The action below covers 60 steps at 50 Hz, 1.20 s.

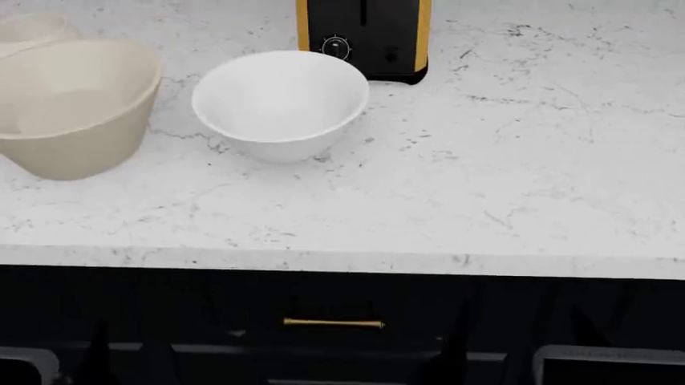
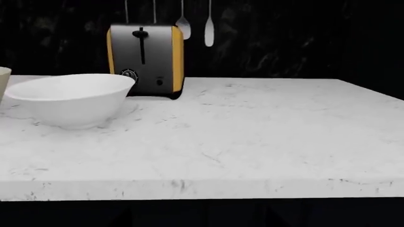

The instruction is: Stack the bowls from largest to smallest.

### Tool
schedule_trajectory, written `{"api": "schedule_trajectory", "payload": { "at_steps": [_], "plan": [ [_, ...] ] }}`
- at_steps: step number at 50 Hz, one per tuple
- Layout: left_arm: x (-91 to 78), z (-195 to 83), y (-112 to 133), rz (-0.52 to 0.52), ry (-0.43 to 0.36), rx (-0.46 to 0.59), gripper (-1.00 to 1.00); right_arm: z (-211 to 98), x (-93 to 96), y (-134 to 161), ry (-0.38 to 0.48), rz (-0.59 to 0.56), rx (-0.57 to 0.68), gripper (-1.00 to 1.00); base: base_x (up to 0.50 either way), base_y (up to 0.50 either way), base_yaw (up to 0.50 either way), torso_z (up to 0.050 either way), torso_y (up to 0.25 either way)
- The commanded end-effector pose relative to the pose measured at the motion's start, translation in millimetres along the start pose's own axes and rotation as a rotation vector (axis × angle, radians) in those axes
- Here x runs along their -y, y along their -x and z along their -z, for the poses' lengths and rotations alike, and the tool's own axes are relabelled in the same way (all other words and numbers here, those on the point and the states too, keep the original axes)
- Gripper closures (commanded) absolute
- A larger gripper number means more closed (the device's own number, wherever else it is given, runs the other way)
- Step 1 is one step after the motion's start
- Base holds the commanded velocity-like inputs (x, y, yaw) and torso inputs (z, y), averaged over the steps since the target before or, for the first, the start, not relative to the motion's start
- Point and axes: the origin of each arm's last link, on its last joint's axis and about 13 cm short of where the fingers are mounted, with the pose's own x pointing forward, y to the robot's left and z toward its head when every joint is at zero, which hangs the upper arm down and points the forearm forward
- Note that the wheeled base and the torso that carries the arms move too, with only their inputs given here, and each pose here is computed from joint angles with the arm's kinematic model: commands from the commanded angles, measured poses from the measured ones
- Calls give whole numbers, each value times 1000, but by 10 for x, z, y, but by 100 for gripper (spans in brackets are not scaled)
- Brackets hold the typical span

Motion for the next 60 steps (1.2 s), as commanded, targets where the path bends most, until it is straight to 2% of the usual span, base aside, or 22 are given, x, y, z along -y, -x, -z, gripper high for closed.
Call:
{"api": "schedule_trajectory", "payload": {
  "at_steps": [1,31,60],
  "plan": [
    [-63,-85,75,11,51,6,-100,-2,47,23,-3,19,0,-100,0,0,0,50,0],
    [-98,-103,102,17,50,-5,-100,-82,105,67,-11,34,30,-100,0,0,0,50,0],
    [-280,-313,214,-50,34,33,-100,-203,165,126,-2,47,102,-100,279,442,0,0,0]
  ]
}}
